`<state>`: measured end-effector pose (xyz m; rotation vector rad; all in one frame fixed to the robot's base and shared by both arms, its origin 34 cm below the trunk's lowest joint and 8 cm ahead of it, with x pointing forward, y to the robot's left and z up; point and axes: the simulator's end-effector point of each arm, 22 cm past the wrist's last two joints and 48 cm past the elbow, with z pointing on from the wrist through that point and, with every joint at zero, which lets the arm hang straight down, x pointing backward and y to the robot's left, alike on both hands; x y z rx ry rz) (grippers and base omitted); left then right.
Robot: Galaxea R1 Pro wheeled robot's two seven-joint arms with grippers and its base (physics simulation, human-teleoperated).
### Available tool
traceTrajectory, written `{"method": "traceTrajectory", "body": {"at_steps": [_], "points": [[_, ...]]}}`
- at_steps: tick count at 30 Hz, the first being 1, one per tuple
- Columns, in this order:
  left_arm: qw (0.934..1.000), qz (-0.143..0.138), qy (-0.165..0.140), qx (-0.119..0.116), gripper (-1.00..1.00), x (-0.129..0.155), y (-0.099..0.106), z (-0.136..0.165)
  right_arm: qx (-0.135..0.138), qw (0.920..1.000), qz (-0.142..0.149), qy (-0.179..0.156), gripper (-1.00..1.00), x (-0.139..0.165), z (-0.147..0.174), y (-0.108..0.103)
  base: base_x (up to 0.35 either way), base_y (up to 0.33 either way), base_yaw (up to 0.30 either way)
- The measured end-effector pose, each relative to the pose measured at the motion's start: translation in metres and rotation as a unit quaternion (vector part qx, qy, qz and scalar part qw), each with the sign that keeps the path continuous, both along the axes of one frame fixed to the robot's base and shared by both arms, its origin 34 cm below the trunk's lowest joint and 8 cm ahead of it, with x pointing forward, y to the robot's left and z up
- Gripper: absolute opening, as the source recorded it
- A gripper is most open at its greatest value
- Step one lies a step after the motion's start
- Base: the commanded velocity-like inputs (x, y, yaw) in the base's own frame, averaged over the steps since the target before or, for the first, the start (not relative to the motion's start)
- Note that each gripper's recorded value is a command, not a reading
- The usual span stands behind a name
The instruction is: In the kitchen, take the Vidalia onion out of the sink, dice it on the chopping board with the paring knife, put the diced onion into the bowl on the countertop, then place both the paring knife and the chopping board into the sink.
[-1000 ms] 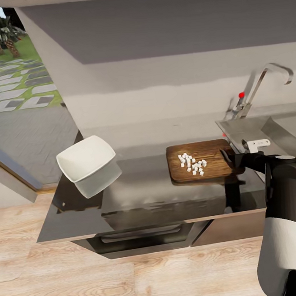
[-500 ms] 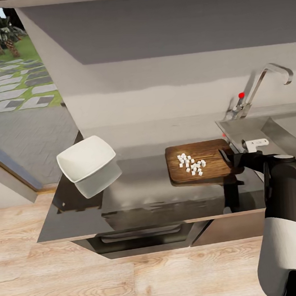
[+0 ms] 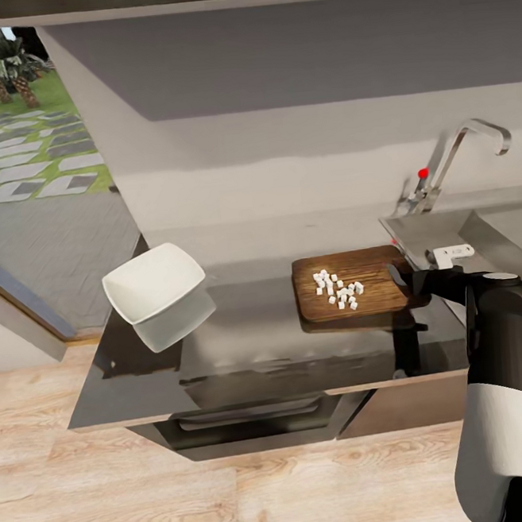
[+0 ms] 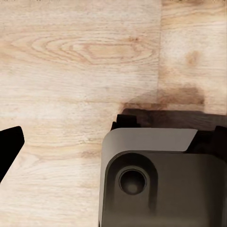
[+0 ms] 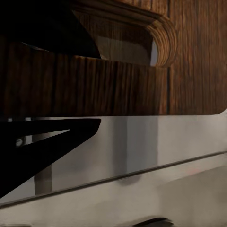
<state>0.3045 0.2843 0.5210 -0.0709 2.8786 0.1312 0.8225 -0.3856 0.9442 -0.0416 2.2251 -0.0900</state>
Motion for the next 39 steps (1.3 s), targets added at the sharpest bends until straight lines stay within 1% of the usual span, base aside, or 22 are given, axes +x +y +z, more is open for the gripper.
{"method": "traceTrajectory", "body": {"at_steps": [12, 39], "points": [[1.0, 0.0, -0.01, 0.0, 1.0, 0.008, 0.0, 0.003, 0.0, 1.0, 0.0, -0.009, -1.0, 0.0, 0.013, 0.0, 0.0, 0.0, 0.0], [0.9995, 0.0, -0.031, 0.0, 1.0, 0.018, 0.0, 0.041, 0.0, 0.9995, 0.0, -0.031, -1.0, -0.009, 0.072, 0.0, 0.0, 0.0, 0.0]]}}
